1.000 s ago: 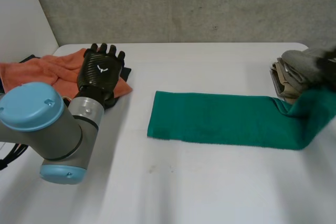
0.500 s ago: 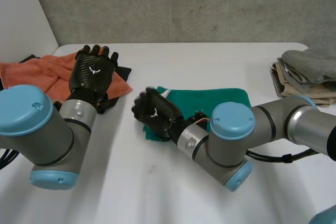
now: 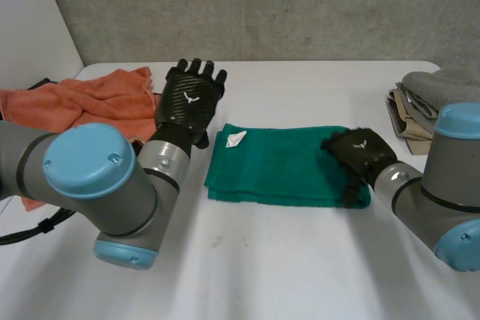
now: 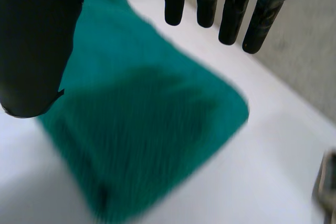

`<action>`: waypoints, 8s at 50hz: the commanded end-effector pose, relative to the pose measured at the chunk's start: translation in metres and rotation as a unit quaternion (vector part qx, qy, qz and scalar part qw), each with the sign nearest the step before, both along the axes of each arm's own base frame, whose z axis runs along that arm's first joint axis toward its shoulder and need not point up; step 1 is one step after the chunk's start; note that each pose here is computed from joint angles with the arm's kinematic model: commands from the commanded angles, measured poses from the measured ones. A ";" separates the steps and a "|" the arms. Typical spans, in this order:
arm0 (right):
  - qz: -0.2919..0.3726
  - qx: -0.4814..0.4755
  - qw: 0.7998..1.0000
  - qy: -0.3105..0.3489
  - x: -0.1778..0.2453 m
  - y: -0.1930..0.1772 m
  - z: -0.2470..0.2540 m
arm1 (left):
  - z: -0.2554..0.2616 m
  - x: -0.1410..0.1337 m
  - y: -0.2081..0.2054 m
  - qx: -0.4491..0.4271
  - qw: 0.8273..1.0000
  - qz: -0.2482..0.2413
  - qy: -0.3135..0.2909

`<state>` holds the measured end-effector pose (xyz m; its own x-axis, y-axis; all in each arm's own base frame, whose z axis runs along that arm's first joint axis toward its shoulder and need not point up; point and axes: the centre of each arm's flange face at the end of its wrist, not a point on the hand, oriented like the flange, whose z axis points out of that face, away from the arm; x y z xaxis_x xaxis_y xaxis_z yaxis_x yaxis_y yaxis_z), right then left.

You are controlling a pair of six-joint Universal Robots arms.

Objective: Fold the laundry.

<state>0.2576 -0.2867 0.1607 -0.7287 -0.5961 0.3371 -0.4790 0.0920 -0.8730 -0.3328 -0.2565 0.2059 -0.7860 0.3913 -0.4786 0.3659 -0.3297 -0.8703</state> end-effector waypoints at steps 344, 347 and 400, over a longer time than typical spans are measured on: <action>0.007 -0.101 0.995 0.021 -0.041 -0.008 0.006 | 0.050 -0.021 0.004 0.046 0.979 -0.142 0.136; 0.001 -0.102 0.995 0.023 -0.042 -0.009 0.006 | 0.019 -0.043 0.031 0.094 0.974 -0.175 0.109; 0.059 0.027 0.993 -0.101 0.076 0.018 0.039 | -0.037 0.077 0.003 0.254 0.963 0.058 -0.072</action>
